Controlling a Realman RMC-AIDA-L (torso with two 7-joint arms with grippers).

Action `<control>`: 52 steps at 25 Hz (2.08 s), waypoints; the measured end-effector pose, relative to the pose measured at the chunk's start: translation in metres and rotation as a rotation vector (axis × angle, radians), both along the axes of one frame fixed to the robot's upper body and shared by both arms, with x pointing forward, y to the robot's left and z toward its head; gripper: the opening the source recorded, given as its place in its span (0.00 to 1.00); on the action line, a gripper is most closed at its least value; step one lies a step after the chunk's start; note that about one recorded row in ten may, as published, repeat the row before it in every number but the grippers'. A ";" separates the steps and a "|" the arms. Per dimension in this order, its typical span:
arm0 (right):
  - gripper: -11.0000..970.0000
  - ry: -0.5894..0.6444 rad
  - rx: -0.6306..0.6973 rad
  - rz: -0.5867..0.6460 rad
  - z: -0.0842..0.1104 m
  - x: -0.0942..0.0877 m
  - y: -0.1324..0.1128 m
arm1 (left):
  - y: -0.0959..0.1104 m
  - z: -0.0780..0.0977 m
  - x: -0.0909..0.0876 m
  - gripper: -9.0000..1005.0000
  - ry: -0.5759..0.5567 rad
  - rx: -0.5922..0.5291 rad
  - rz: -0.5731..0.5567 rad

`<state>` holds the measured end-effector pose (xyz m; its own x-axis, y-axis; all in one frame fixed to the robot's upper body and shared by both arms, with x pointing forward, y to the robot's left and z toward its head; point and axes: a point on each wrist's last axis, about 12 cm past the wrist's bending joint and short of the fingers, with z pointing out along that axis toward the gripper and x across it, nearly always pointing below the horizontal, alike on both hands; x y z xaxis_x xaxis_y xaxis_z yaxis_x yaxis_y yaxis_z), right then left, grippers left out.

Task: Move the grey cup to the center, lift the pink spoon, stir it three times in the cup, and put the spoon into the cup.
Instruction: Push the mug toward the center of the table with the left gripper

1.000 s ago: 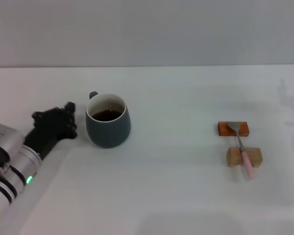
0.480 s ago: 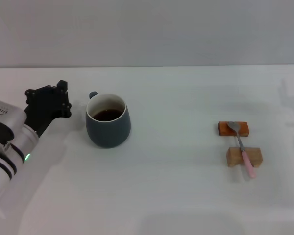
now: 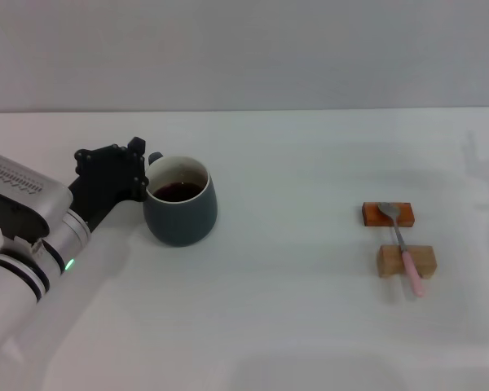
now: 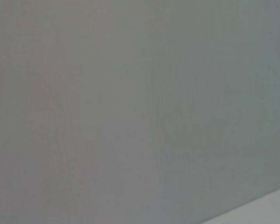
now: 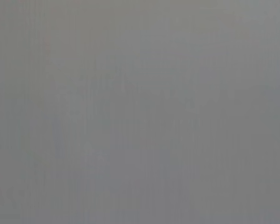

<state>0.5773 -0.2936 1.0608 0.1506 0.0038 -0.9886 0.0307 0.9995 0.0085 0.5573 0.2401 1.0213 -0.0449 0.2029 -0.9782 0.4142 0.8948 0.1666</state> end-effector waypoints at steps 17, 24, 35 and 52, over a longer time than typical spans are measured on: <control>0.61 -0.001 0.004 0.012 0.000 0.000 0.004 | 0.006 -0.004 -0.004 0.01 0.027 -0.040 0.028; 0.61 -0.001 0.008 0.008 -0.001 -0.002 0.003 | 0.013 0.000 -0.002 0.01 0.020 -0.087 0.065; 0.61 -0.003 0.011 0.006 0.000 -0.002 0.002 | 0.014 -0.008 0.000 0.01 0.071 -0.032 0.073; 0.60 -0.009 -0.002 0.006 0.002 0.000 0.001 | 0.008 -0.011 -0.006 0.01 0.081 -0.028 0.031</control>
